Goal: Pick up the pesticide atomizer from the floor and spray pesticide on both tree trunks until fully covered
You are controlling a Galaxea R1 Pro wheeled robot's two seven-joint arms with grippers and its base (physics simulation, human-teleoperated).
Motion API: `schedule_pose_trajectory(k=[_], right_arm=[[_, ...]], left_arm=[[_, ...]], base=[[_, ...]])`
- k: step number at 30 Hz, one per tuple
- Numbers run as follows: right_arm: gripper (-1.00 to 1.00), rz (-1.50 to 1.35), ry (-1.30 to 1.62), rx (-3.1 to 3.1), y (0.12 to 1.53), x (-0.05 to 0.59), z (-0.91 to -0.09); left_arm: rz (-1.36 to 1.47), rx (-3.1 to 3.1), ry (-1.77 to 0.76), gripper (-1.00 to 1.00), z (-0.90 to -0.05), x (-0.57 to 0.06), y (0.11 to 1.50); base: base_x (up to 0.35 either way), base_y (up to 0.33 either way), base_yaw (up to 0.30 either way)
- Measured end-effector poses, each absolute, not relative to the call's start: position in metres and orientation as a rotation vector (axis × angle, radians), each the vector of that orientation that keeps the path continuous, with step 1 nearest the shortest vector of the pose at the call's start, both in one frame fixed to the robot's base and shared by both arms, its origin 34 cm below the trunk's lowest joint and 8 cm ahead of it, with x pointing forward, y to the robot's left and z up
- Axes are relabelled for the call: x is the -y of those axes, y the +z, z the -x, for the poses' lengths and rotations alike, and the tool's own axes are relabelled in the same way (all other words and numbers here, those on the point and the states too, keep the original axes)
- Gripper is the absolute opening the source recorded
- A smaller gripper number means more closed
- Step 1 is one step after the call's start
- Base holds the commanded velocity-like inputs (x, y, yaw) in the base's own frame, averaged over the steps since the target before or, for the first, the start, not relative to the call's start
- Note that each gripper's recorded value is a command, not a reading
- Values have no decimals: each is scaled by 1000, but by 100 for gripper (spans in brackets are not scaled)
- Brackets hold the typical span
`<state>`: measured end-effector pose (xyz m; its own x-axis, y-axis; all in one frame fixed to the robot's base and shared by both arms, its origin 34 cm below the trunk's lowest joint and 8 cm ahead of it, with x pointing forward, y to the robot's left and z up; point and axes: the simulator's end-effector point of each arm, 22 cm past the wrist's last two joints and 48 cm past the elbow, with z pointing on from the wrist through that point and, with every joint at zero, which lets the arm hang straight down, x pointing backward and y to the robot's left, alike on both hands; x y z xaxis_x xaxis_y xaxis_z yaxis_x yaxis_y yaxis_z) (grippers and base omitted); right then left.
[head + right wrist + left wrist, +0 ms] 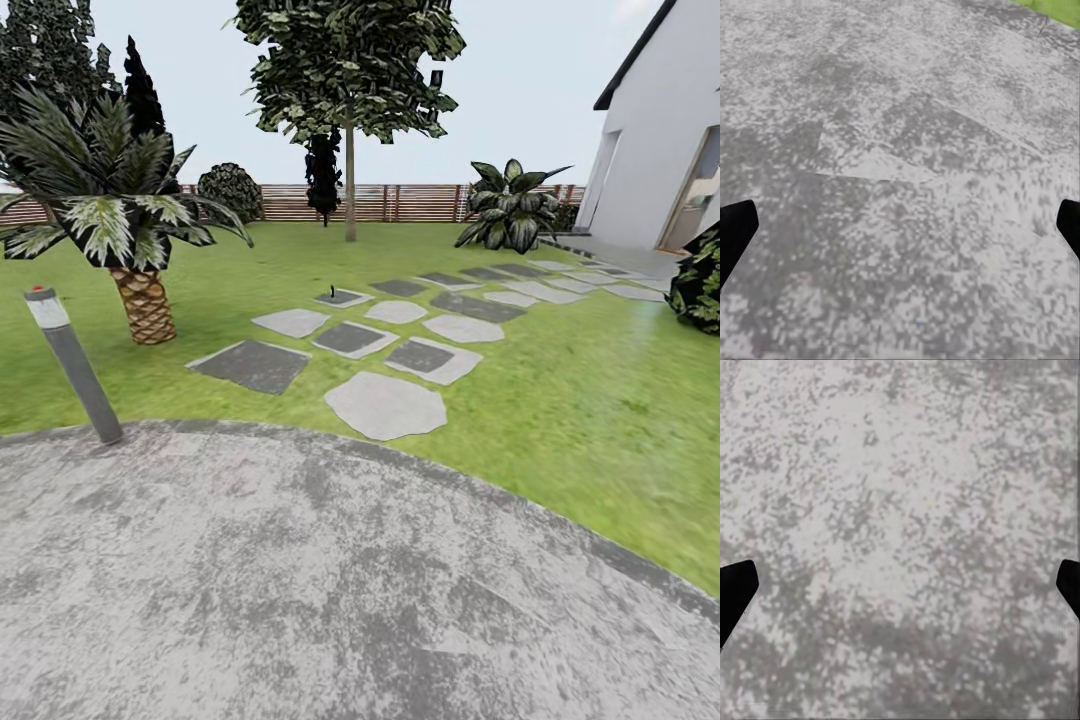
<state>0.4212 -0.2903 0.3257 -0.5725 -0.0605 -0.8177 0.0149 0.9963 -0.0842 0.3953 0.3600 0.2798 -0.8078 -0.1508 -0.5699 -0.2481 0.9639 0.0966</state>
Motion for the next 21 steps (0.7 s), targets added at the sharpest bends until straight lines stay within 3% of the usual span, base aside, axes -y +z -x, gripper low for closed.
schedule_pose_trajectory(k=[21], right_arm=[[100, 32, -100, -2178, 326, 290, -421]], left_arm=[[280, -2525, 222, 100, -395, -360, 280]], base=[[339, 0, 0]])
